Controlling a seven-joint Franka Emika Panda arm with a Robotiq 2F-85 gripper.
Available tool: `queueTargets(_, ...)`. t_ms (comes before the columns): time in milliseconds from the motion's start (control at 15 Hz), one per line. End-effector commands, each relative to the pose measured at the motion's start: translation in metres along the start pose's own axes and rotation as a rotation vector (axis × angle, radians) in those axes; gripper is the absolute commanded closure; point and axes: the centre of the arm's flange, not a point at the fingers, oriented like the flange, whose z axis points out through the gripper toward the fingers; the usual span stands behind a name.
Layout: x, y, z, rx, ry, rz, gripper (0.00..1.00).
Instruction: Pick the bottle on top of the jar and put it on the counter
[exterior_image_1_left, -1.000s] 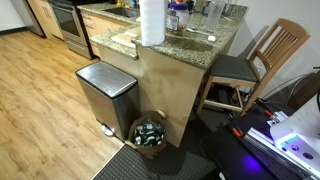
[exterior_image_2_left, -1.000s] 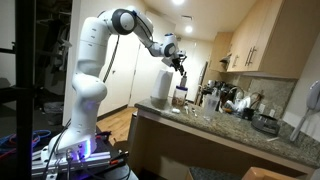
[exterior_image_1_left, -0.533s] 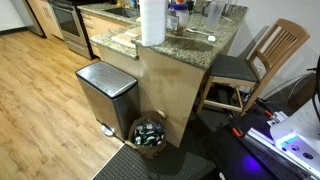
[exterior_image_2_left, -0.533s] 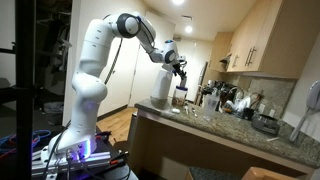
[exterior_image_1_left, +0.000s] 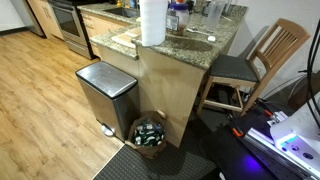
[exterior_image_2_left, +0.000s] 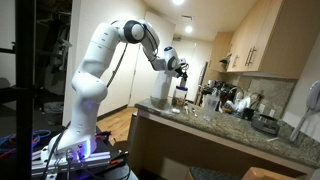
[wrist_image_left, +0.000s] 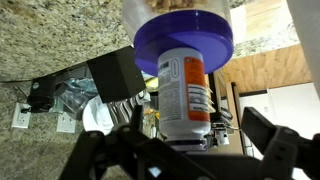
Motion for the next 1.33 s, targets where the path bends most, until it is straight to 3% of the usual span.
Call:
queueTargets(0, 0.001, 0.004, 0.003, -0.005, 0.005, -0.001, 0.00)
queueTargets(333, 0.017, 0.015, 0.027, 0.022, 0.093, 0.041, 0.00)
queueTargets(400, 0.007, 0.009, 0.008, 0.009, 0.054, 0.033, 0.00)
queueTargets(667, 0.007, 0.008, 0.012, 0.011, 0.056, 0.033, 0.00)
queueTargets(733, 0.005, 0.009, 0.013, 0.014, 0.052, 0.030, 0.18)
queueTargets(1133, 0.001, 0.000, 0.011, 0.045, 0.043, 0.016, 0.66)
queueTargets(1267, 0.002, -0.001, 0.010, 0.051, 0.045, 0.017, 0.76)
